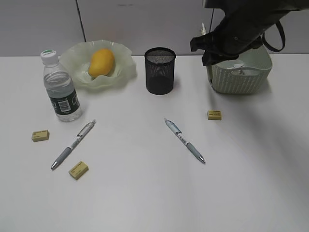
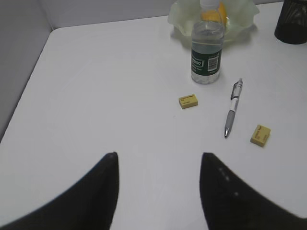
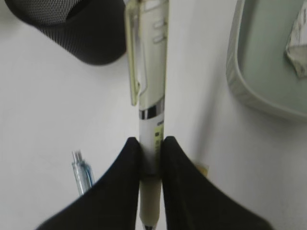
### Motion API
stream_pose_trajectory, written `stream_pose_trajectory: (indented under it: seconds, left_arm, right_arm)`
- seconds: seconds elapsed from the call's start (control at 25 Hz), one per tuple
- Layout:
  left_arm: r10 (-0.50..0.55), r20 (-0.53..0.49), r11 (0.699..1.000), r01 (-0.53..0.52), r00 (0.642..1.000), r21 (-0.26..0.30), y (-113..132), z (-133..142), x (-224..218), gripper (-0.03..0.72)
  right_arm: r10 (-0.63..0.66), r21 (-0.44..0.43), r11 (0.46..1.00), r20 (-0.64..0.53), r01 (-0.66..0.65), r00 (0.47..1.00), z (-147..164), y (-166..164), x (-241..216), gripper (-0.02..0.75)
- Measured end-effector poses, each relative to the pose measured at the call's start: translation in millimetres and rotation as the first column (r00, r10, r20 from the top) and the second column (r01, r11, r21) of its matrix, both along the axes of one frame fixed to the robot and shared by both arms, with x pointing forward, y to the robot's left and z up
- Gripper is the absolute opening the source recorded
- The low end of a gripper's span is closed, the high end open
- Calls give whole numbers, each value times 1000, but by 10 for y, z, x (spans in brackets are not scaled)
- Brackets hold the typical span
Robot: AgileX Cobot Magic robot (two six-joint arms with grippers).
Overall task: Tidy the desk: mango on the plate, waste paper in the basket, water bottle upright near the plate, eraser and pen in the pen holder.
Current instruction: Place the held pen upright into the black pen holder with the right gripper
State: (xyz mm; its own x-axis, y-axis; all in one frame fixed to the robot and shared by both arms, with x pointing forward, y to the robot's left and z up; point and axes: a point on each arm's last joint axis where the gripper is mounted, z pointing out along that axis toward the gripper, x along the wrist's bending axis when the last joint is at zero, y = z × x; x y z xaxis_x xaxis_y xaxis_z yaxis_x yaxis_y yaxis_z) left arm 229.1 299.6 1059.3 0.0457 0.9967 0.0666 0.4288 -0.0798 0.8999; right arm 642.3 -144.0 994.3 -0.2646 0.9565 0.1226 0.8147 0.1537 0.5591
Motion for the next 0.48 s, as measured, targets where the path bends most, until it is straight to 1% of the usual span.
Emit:
stream_pose_trajectory:
  seconds: [0.08,0.2,0.36,0.48]
  left_arm:
    - [0,0,1000,0,1000,0,0,0,0,412]
    - [0,0,1000,0,1000,0,0,0,0,406]
    - [0,0,1000,0,1000,0,0,0,0,404]
    - [0,0,1000,0,1000,0,0,0,0,398]
  right_arm:
    - [-9,23,1000,70,7,998,16,10,45,114]
    - [-30,75,997,199,16,979,98,41,132,114]
    - [-57,135,991,367,7,929,200,104,234,114]
    - [-40,137,990,451,-25,891,172,195,284,114]
